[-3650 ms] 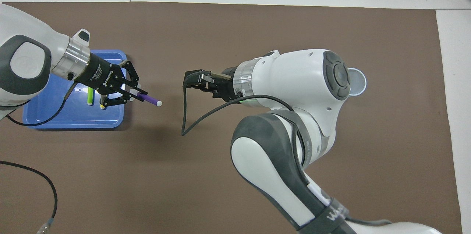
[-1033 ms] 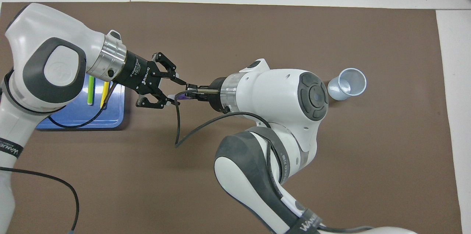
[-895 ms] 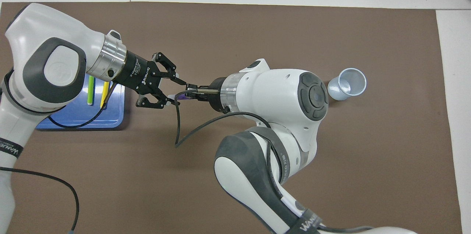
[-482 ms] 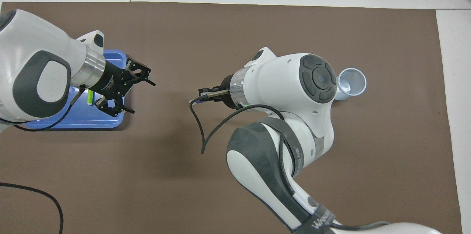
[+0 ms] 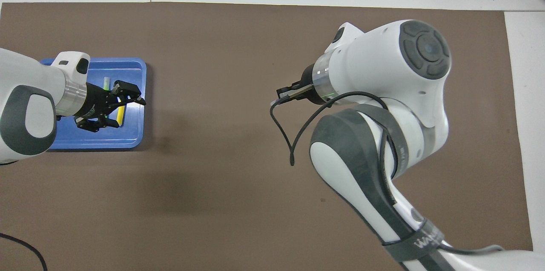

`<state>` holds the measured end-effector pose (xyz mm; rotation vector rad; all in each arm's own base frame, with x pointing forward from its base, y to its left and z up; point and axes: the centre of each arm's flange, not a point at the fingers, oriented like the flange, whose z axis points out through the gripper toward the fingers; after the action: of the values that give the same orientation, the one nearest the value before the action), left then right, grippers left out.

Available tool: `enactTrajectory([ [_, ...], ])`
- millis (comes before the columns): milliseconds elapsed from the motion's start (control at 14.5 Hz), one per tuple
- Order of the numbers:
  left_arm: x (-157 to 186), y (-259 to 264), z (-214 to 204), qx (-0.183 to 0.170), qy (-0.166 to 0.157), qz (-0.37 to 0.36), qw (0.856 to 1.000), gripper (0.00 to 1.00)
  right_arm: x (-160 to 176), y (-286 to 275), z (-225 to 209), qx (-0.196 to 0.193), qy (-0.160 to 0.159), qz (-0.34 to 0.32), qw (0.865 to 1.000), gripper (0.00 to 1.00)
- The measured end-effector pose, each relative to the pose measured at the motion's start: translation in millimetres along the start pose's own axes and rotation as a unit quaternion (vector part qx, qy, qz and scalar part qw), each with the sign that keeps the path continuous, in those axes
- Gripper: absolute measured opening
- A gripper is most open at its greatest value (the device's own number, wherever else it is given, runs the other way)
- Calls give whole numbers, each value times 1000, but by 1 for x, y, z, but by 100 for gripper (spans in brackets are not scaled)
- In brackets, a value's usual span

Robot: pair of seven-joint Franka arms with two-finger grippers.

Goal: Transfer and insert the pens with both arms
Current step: 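Open the left gripper while the right gripper carries the pen away, then insert the purple pen into the cup while the left gripper reaches the green pen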

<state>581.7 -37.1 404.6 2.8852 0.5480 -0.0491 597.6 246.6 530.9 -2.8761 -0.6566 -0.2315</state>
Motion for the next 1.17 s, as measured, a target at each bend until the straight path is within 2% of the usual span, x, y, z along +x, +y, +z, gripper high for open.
enactTrajectory([
  [207,17,-16,-9,39,59,108,992,100,-10,62,-21,-37,-2,-64,997,19],
  [413,36,-40,1,78,79,167,980,100,-24,128,-28,-49,-6,-91,995,19],
  [551,59,-65,15,97,79,182,975,100,-33,155,-28,-57,-13,-88,994,19],
  [758,93,-82,28,100,82,181,975,100,-39,166,-21,-86,-36,-97,991,19],
  [895,100,-81,36,98,80,182,975,100,-43,168,-14,-89,-46,-99,990,19],
  [1033,101,-78,42,96,77,184,975,96,-48,172,-4,-89,-57,-98,990,19],
  [1102,101,-77,44,96,76,185,975,90,-51,175,-1,-95,-64,-99,988,19],
  [1171,101,-75,45,96,76,186,975,90,-53,178,1,-103,-72,-101,987,19],
])
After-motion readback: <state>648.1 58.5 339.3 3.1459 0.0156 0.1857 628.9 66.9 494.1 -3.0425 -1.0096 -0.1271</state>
